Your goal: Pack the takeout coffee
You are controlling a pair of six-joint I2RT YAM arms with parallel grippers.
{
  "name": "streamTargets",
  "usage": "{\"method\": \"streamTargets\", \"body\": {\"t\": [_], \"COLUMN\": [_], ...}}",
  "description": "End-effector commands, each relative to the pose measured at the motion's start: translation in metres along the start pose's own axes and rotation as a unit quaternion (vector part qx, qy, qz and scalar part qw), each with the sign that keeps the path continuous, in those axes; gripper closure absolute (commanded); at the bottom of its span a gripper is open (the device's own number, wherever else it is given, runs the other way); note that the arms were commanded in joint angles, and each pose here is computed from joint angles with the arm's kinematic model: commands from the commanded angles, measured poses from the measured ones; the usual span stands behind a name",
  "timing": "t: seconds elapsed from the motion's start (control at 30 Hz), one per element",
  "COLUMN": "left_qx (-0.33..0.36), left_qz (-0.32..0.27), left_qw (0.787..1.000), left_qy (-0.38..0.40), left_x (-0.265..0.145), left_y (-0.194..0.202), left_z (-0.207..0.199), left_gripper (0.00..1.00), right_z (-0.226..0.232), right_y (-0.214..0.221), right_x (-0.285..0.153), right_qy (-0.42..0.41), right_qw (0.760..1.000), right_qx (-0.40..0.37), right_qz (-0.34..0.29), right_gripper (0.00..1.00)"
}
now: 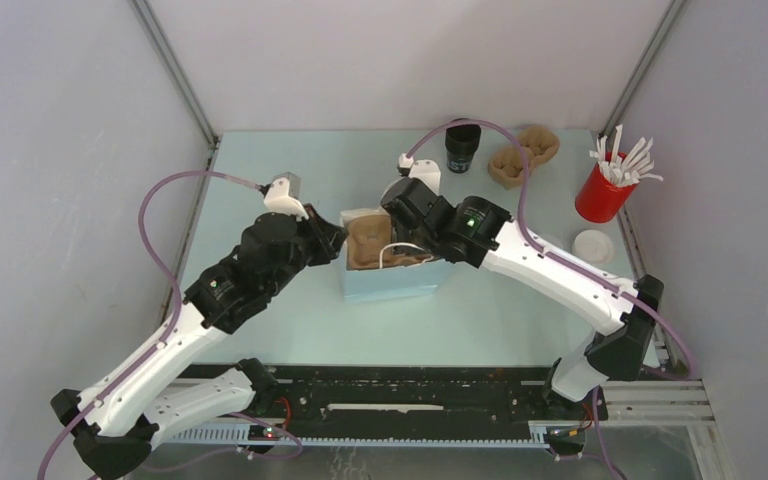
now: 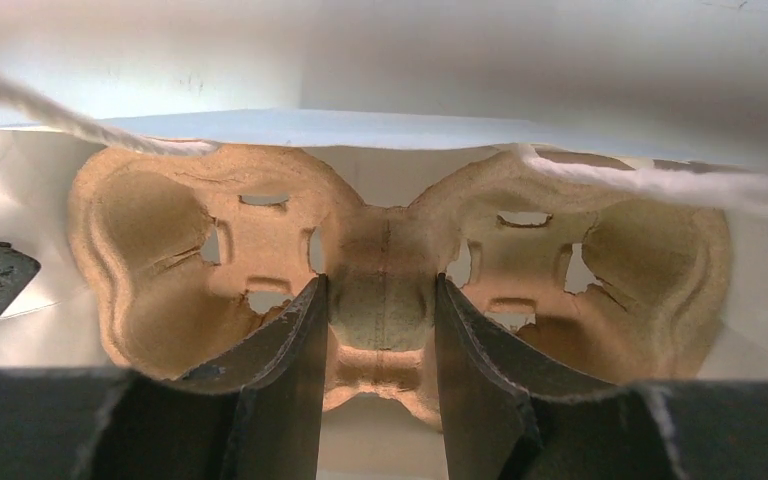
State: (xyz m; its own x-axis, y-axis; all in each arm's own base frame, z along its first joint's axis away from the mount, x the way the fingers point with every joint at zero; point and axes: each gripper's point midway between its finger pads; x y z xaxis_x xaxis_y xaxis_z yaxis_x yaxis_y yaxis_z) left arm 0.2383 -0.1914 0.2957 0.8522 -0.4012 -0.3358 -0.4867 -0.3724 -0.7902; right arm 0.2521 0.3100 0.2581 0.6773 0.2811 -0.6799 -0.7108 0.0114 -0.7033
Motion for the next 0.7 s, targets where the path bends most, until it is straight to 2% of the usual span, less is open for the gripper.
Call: {"method": "streamTargets", "body": {"t": [0.0, 0.17, 0.3, 0.67], "left_qx": [0.016, 0.023, 0.029, 0.048], "left_qz": [0.003, 0.001, -0.003, -0.026], "left_qw": [1.0, 1.0, 1.0, 0.998], "left_qy": [-0.001, -0.005, -0.005, -0.028], "left_x": [-0.001, -0.005, -0.01, -0.029], "left_y": [0.007, 0.007, 0.005, -0.007], "left_z": [0.006, 0.011, 0.013, 0.028], "left_gripper": [0.86, 0.77, 0.65, 0.51], "right_z": [0.006, 0.013, 0.015, 0.014], "right_y": [-0.004, -0.009, -0.008, 0.004], "right_x": [-0.002, -0.001, 0.008, 0.02], "right_qy": [-0.017, -0.034, -0.043, -0.013], "right_qw": [1.0, 0.999, 0.999, 0.998], "right_qx": [0.0, 0.005, 0.001, -0.045], "right_qz": [0.011, 0.003, 0.01, 0.036], "right_gripper": [0.75, 0.73, 0.72, 0.68]}}
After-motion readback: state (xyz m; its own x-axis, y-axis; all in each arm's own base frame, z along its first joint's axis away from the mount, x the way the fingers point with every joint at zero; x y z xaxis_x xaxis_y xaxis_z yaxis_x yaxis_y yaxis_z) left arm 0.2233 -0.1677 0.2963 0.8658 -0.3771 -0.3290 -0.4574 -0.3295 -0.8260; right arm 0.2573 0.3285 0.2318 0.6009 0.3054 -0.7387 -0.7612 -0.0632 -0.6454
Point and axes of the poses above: each gripper's point midway between its finger pads, its own x axis out along the fingers, its own z axis along the line the jaws close on, y = z × x, and after that the axes turned 2 degrees about x, right-handed
